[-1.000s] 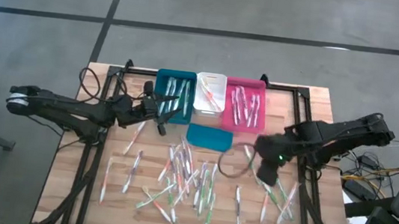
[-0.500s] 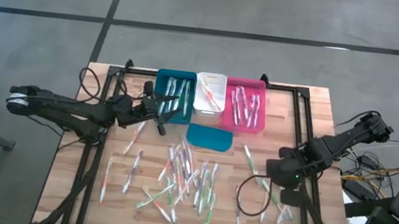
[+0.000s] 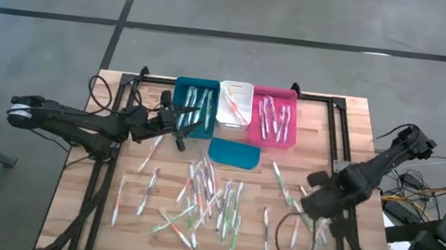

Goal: Pick & Place Toothbrushes
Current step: Put the orange toothbrush into the white bin

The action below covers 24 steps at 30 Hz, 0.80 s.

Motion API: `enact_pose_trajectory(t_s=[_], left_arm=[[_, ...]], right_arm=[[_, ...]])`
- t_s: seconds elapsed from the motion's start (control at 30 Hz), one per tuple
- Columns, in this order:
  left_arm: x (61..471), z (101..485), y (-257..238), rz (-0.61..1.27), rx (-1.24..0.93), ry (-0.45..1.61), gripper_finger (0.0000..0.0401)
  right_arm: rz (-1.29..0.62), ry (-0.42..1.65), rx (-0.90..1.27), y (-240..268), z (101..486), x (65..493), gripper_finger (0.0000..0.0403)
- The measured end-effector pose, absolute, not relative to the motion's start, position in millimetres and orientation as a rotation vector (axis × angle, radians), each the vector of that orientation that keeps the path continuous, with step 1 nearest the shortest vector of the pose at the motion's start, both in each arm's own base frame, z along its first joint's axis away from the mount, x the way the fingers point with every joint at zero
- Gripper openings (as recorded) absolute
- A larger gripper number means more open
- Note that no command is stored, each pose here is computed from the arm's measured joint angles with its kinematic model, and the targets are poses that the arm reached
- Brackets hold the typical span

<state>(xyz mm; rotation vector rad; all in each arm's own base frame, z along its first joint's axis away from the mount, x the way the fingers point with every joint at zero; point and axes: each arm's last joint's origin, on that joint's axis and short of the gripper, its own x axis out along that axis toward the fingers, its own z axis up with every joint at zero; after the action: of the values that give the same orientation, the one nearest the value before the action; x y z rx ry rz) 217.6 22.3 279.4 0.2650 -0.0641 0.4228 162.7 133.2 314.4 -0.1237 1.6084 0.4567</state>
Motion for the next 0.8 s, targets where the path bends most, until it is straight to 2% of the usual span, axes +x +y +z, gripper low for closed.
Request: enact_pose_trajectory(t_s=[0.4, 0.57, 0.8], left_arm=[[217, 274, 22, 0.419, 0.242, -0.044, 0.0197], [217, 273, 22, 0.417, 0.196, -0.05, 0.0197], [217, 273, 22, 0.416, 0.182, -0.045, 0.0197]], right_arm=[[0.58, 1.812, -0.414, 169, 278, 167, 0.0008], [0.574, 1.86, -0.448, 172, 266, 167, 0.0011], [0.586, 1.961, -0.497, 163, 242, 153, 0.0057]])
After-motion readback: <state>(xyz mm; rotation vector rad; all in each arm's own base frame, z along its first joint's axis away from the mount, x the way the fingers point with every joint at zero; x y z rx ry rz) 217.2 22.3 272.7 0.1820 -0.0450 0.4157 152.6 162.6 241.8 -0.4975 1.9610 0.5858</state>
